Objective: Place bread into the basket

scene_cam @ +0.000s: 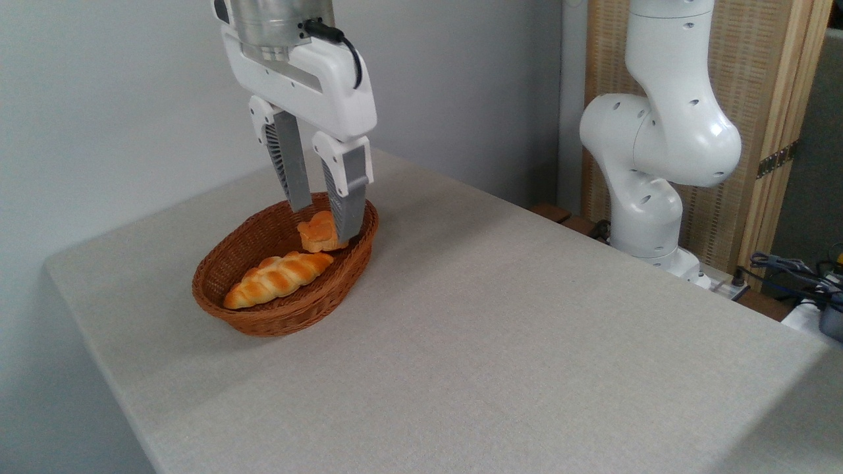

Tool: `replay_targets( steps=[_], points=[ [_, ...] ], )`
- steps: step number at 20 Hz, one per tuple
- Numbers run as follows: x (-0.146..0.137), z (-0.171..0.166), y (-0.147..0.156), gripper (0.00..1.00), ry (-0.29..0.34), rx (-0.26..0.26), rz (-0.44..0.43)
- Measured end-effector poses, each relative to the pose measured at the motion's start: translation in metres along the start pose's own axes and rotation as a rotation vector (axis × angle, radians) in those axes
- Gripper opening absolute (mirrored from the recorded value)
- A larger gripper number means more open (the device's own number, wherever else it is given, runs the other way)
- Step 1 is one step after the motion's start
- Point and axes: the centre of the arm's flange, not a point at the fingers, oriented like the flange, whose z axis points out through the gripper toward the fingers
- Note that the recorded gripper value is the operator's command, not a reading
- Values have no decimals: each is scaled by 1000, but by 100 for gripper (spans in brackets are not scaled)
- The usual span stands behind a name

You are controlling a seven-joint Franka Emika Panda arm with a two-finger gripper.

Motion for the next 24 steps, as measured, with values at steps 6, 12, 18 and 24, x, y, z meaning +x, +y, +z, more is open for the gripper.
replay_targets(
  steps=[6,12,18,24],
  points=[
    [1,3,2,100,-12,-6,5],
    [-2,3,1,100,-43,13,7],
    [-10,-1,-7,100,-40,20,-10],
    [-16,-2,-14,100,-39,20,-12]
  ],
)
